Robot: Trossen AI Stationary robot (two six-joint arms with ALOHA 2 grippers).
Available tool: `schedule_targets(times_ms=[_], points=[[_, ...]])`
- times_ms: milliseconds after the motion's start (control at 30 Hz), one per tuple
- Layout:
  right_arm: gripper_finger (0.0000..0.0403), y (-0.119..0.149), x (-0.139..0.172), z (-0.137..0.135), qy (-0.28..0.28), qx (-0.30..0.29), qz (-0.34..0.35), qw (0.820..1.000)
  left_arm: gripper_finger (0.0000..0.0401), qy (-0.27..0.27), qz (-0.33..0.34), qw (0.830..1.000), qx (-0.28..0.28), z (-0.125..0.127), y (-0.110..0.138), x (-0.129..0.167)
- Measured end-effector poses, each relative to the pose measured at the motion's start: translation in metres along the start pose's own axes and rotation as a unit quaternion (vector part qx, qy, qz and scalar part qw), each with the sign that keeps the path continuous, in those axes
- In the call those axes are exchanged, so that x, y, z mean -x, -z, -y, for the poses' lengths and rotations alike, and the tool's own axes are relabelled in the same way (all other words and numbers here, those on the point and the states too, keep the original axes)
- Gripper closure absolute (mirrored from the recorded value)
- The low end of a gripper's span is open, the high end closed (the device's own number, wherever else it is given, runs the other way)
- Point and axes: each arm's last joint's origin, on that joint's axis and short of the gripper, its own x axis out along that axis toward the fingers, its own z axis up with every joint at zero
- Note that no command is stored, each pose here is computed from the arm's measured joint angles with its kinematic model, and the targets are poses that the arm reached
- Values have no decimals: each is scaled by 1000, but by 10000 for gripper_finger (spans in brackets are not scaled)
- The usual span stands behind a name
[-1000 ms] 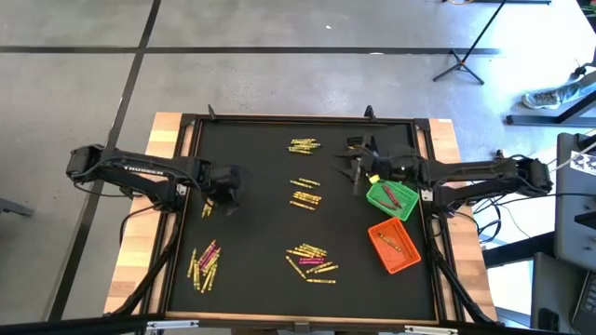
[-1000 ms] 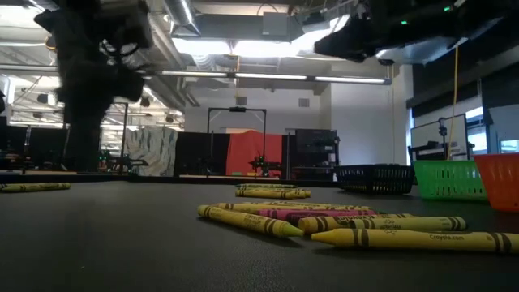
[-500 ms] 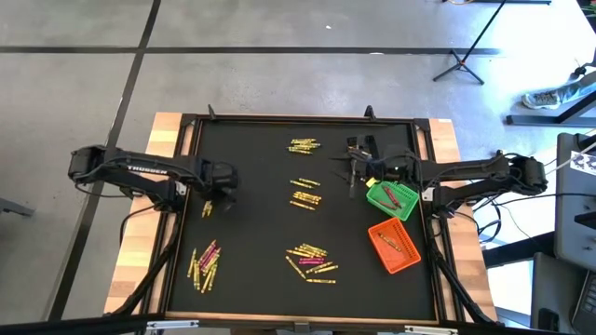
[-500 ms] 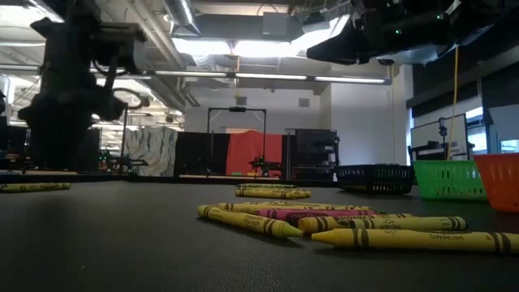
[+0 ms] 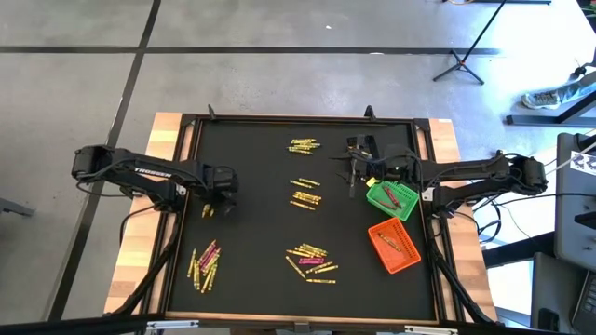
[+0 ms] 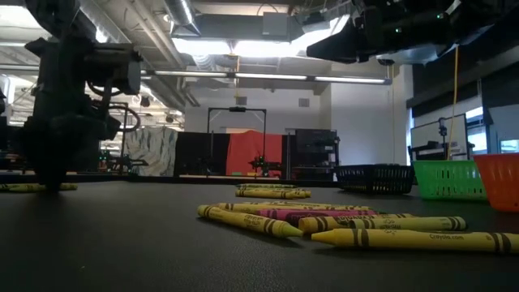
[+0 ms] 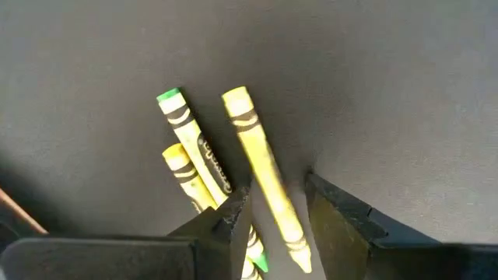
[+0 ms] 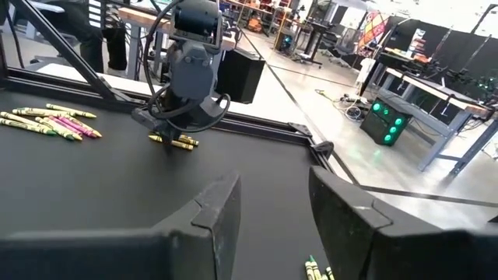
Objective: Sort crayons
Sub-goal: Put the yellow crayon into the black basket
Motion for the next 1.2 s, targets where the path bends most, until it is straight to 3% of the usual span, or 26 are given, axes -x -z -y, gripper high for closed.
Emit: schedule_targets(times_ms=[233, 367, 533, 733, 1000, 1200], points=[[253, 0, 0, 0, -1, 0, -2, 1000, 289, 10, 4, 1000, -10, 0, 0, -3], [253, 1, 0, 0, -2, -1, -6, 1000, 310, 11, 8, 1000, -26, 0, 0, -3], [253, 16, 2, -5, -32, -12, -85, 996, 349, 17, 12, 999, -48, 2, -1, -3], [251, 15, 2, -2, 15, -18, -90, 996, 381, 17, 16, 997, -73, 2, -2, -2], [176, 16, 2, -3, 12, -28, -93, 995, 389, 51, 72, 989, -120, 22, -15, 22], [134, 15, 2, -2, 12, -22, -87, 996, 389, 68, 162, 971, -164, 44, -30, 57]])
